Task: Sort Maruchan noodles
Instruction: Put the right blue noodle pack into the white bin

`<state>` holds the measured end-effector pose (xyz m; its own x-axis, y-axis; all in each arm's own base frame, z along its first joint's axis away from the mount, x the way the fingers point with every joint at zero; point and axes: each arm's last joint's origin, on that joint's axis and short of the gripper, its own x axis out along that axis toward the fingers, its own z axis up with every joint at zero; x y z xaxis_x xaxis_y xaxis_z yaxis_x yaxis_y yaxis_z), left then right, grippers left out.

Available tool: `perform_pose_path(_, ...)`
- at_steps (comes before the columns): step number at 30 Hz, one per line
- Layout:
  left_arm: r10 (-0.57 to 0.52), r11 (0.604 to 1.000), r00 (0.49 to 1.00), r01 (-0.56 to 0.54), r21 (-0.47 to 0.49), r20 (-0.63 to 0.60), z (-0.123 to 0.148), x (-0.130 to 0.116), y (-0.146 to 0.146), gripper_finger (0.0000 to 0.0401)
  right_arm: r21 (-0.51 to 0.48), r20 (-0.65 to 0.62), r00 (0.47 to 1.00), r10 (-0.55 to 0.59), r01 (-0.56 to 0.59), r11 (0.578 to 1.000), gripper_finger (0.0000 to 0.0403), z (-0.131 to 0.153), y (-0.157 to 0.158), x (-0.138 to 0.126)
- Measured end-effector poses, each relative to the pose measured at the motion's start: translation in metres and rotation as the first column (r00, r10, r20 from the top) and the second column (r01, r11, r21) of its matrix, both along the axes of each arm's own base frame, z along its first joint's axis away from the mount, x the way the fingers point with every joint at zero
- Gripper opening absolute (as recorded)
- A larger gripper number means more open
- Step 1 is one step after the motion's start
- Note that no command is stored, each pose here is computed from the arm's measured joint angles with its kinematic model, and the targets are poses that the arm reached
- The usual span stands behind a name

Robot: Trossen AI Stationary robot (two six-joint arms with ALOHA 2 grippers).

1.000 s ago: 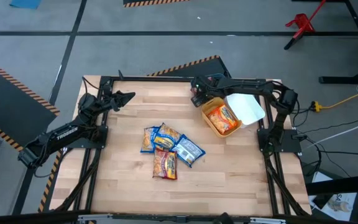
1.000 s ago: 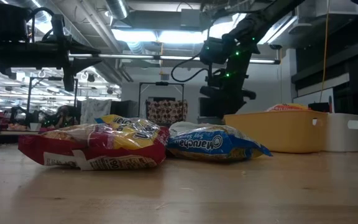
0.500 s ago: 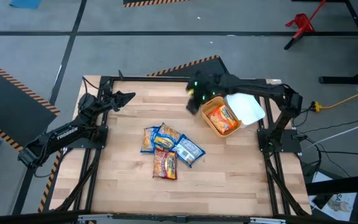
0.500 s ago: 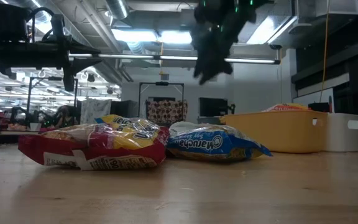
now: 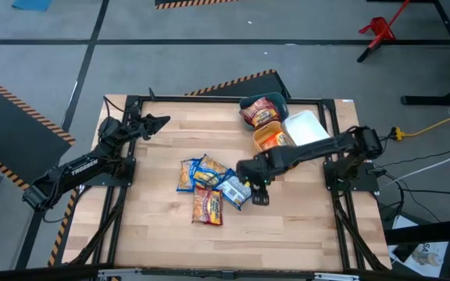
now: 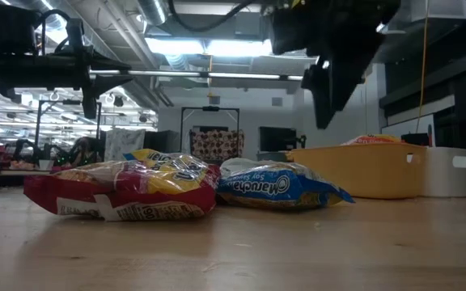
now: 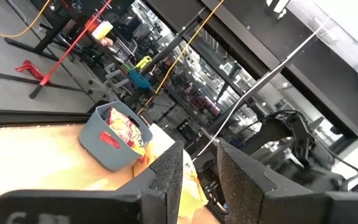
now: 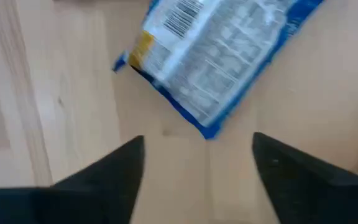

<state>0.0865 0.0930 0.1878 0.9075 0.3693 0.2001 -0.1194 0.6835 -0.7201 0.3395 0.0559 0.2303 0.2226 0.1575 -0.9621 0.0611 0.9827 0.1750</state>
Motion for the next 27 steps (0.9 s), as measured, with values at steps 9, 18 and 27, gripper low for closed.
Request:
perform_pose_path(9,-0.003,1.0,1.0,0.003,0.002,-0.008,-0.001,0.0,0.0,0.0095,-0.01,-0.03,0.996,-0.089,0.089,0.996,0.038,-0.052,0.009,0.002)
perform_pose_path(18,-0.006,1.0,1.0,0.006,-0.023,-0.006,-0.002,0.0,0.0,0.0095,-0.047,-0.081,0.994,-0.069,0.065,0.997,0.0366,-0.092,0.005,0.014)
perform_pose_path(27,-0.007,1.0,1.0,0.007,-0.023,-0.006,-0.001,0.0,0.0,0.0095,-0.082,-0.081,0.994,-0.07,0.063,0.995,0.0233,-0.094,0.003,0.014)
